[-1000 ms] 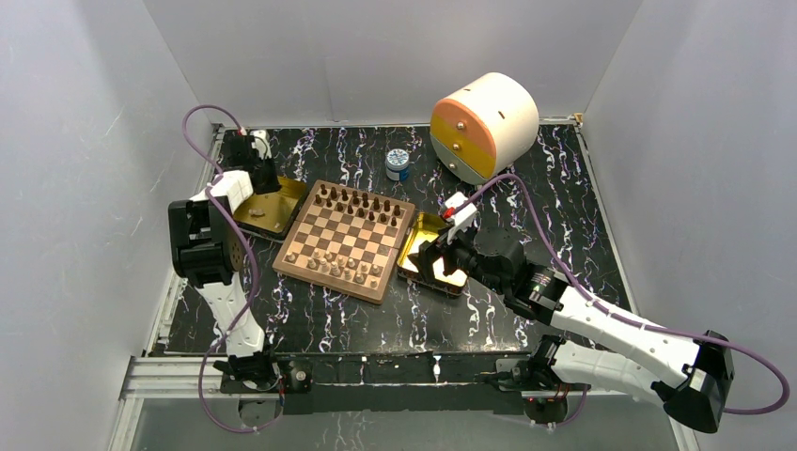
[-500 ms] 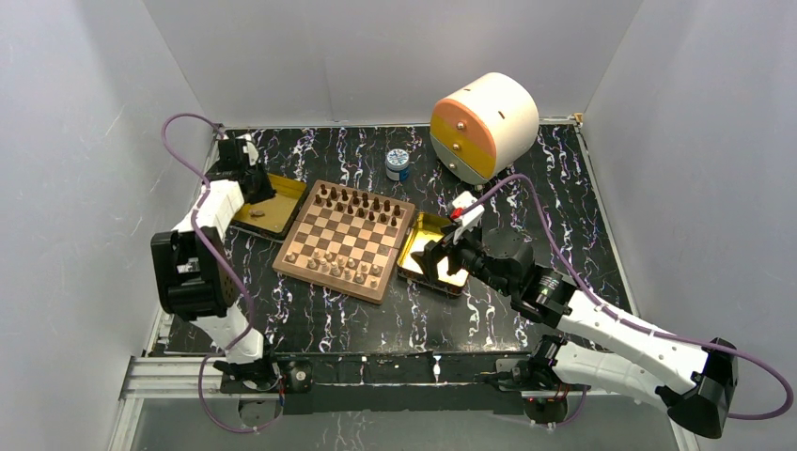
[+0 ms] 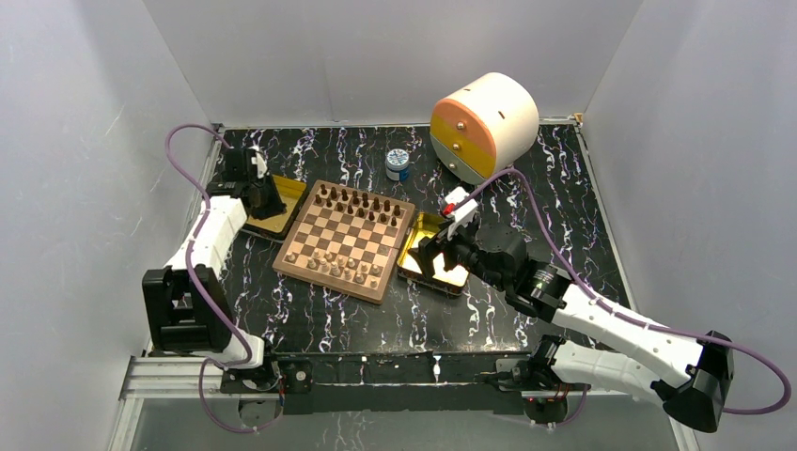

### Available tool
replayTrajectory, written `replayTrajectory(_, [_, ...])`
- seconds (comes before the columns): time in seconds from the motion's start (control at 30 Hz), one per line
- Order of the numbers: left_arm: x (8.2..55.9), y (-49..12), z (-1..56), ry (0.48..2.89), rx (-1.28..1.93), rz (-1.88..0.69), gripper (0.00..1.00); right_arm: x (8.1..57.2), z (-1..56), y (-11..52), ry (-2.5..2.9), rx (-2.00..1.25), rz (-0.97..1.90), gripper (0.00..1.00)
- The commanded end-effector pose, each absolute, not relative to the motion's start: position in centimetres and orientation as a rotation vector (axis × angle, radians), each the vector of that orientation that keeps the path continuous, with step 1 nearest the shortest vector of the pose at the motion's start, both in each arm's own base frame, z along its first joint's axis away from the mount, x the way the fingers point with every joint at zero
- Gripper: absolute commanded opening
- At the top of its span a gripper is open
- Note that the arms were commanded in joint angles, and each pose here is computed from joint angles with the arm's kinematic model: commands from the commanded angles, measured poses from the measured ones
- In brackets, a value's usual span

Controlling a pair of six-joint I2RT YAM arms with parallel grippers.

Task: Set up the chess pieces on the board
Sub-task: Place the chess piece on the chessboard.

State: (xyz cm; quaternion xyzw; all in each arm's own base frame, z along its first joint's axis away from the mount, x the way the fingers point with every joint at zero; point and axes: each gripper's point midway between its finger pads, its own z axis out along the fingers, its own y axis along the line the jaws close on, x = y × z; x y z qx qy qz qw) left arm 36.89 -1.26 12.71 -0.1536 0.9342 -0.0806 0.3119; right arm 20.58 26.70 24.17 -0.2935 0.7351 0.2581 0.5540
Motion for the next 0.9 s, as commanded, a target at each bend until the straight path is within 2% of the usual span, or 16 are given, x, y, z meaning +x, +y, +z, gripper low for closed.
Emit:
replayTrajectory(0.0, [33.8, -3.6, 13.3, 2.519, -0.342, -0.208, 0.1, 21.1, 27.4, 26.9, 1.663, -0.649, 0.627, 0.99])
replayTrajectory(0.3, [30.9, -6.1, 11.5, 2.561, -0.287, -0.129, 0.09, 20.8, 27.1, 26.8, 1.682, -0.625, 0.651, 0.99])
replayTrajectory(0.57, [30.0, -5.7, 9.8, 2.582, -0.255, -0.034, 0.08, 20.6, 27.0, 26.7, 1.692, -0.619, 0.659, 0.99])
replayTrajectory(0.87, [29.9, -6.3, 8.2, 2.595, -0.221, -0.043, 0.08, 20.4, 26.9, 26.6, 1.699, -0.609, 0.67, 0.99])
